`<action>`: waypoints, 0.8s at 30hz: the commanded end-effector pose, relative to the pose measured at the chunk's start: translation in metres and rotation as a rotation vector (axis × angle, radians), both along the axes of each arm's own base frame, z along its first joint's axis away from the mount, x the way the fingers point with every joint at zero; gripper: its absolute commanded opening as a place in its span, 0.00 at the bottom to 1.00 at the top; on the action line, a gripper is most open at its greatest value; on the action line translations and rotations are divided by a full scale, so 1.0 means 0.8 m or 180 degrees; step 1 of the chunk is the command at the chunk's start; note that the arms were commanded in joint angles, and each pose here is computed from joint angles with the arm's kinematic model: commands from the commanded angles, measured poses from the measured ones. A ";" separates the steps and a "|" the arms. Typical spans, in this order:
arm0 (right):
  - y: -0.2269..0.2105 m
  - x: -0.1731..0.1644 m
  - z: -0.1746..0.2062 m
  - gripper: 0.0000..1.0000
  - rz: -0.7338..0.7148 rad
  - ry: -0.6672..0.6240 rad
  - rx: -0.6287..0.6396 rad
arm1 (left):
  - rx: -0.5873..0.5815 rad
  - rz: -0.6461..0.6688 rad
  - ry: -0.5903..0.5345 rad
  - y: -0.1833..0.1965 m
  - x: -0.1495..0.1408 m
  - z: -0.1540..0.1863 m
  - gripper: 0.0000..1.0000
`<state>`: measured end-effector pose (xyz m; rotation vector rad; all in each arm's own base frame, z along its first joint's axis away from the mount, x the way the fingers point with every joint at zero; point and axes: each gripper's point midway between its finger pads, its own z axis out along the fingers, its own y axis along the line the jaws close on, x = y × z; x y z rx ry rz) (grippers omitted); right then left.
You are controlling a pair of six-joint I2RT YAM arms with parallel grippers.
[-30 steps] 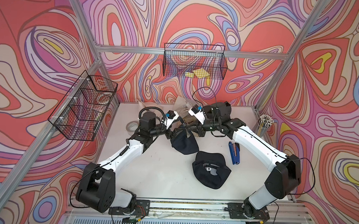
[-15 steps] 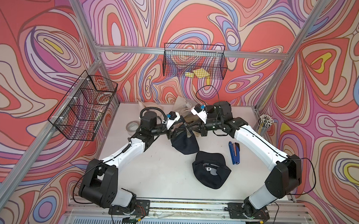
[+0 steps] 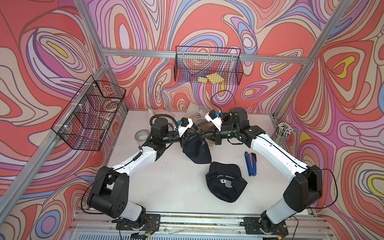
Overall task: Open the adjustable buckle of the baseball cap
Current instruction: Pull the adjustable strap on the baseball cap.
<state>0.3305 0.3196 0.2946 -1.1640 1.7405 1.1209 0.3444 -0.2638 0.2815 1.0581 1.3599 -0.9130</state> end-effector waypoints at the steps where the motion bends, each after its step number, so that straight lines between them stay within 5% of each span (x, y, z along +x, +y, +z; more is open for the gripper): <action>1: 0.002 0.008 -0.005 0.00 -0.0067 0.0056 0.0050 | -0.0276 -0.0169 -0.0127 -0.004 -0.007 0.022 0.00; 9: -0.009 0.024 -0.005 0.00 -0.0341 0.0027 0.0090 | -0.0626 -0.0127 0.0004 0.000 -0.005 0.039 0.00; 24: -0.047 0.059 -0.036 0.00 -0.0892 0.0202 -0.0092 | -0.0685 0.0140 0.0184 0.007 0.012 0.063 0.00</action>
